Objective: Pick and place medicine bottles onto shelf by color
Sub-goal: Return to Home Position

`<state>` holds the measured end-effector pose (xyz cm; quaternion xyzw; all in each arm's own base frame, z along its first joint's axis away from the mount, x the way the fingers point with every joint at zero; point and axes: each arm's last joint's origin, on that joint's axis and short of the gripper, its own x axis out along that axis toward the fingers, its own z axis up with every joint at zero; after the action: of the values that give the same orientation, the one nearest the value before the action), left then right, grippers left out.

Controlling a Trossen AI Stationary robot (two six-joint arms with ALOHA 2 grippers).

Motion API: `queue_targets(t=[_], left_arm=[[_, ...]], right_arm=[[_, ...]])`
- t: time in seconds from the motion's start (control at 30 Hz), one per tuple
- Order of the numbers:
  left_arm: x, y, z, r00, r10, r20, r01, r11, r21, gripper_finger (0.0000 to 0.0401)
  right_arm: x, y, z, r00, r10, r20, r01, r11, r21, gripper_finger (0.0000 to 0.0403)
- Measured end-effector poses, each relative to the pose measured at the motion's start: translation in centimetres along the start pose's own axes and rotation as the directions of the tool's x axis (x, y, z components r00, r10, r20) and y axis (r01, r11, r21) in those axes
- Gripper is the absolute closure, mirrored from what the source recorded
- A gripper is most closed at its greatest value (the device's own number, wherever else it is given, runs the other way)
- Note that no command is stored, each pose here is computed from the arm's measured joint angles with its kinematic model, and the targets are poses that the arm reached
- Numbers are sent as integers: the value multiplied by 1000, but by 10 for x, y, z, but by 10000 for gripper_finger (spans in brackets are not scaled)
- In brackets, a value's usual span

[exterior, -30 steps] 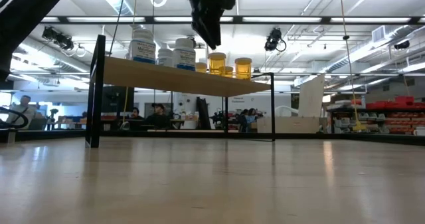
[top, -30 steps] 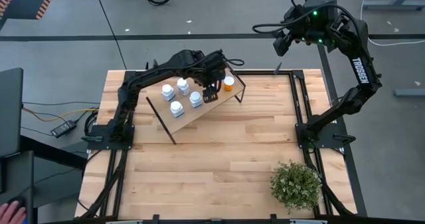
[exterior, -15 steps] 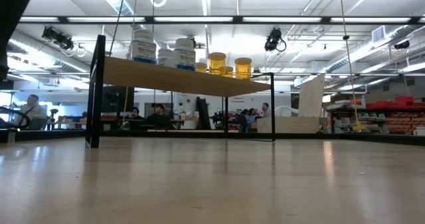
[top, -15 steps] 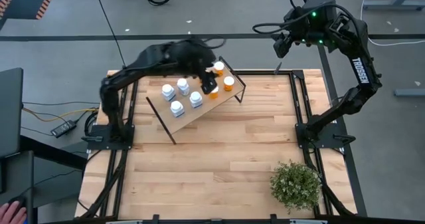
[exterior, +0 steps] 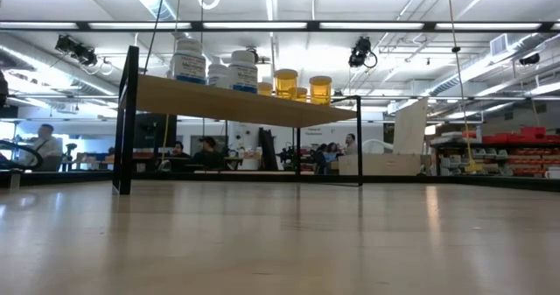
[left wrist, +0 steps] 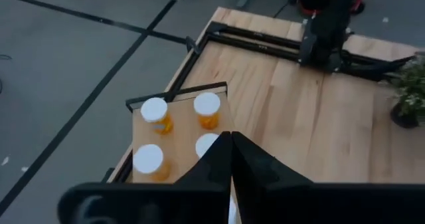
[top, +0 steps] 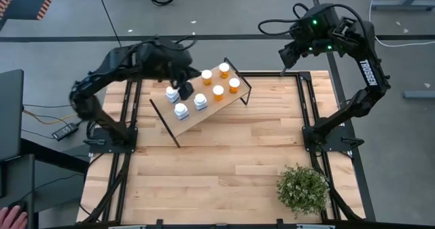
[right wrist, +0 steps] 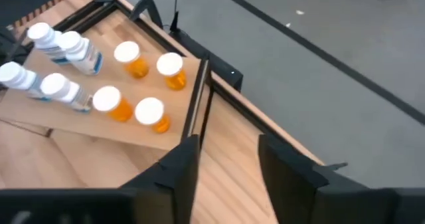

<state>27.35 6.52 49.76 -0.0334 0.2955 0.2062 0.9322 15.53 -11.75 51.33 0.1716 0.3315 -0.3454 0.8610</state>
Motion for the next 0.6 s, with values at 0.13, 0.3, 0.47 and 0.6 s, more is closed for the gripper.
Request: queue_targets(t=[0.13,0.3,0.47,0.6], left_arm=[[-16,5,-26,998,-25,54,27,999,-35,397],[-35,11,-72,957,-102,271,130,988,-88,398],[-38,19,-126,899,-141,415,221,963,-152,399],[-36,21,-164,865,-161,475,276,944,-182,399]], right_arm=[[-5,2,-4,999,33,-19,-33,999,22,286],[-6,5,-6,997,68,-33,-68,998,14,364],[-6,7,-7,990,132,-44,-131,991,18,396],[-6,8,-7,987,156,-48,-153,987,57,396]])
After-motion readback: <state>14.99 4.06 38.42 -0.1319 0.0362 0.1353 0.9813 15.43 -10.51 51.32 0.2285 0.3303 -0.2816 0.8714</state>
